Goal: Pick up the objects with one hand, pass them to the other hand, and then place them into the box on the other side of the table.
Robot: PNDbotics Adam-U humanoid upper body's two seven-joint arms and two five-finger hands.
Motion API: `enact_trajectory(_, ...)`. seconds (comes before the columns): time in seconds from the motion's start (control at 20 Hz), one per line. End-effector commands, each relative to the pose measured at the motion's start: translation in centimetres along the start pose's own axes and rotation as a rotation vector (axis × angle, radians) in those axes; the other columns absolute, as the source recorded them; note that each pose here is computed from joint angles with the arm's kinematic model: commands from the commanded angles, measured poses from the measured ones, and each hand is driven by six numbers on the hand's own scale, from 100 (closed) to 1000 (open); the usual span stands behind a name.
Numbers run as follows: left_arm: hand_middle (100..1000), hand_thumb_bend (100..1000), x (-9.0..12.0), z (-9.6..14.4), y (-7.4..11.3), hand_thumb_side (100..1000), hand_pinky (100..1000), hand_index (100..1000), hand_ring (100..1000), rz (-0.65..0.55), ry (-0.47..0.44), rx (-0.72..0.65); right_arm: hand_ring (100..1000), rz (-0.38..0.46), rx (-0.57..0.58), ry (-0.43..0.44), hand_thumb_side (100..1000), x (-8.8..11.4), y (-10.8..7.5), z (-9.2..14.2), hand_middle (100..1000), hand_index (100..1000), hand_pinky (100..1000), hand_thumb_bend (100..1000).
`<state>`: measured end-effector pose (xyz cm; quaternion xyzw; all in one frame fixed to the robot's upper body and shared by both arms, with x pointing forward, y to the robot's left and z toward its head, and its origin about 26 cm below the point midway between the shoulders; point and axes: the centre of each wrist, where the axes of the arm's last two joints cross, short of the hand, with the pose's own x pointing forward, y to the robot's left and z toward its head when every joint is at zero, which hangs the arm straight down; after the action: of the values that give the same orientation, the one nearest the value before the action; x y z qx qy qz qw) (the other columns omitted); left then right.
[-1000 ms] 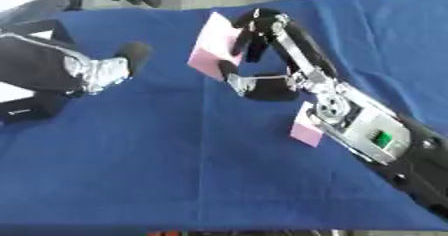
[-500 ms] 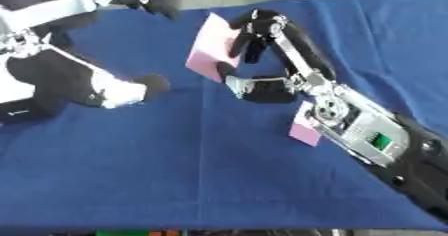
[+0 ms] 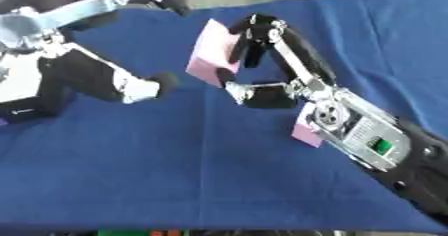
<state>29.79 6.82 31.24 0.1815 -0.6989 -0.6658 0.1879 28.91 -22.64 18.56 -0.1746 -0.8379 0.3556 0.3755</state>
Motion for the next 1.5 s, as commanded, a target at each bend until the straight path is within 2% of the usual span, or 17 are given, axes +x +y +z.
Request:
enact_trajectory(0.05,851,368,0.2,-0.1,0.8,402,853,861,834,-0.019,0.008,0.023,425,0.022,0.000,-0.038,100,0.5,-0.4,-0.3,494,478,422,100)
enact_trajectory(0.8,862,399,-0.5,-1.2,0.0,480,868,868,843,0.008,0.039,-0.023,424,0.061,0.009,-0.128,100,0.9,-0.1,-0.6,489,482,433,100)
enact_trajectory(1.5,865,445,-2.1,-2.6,-1.6,480,868,870,847,0.010,0.078,-0.050,423,0.093,0.011,-0.180,100,1.1,0.0,-0.8,485,483,439,100)
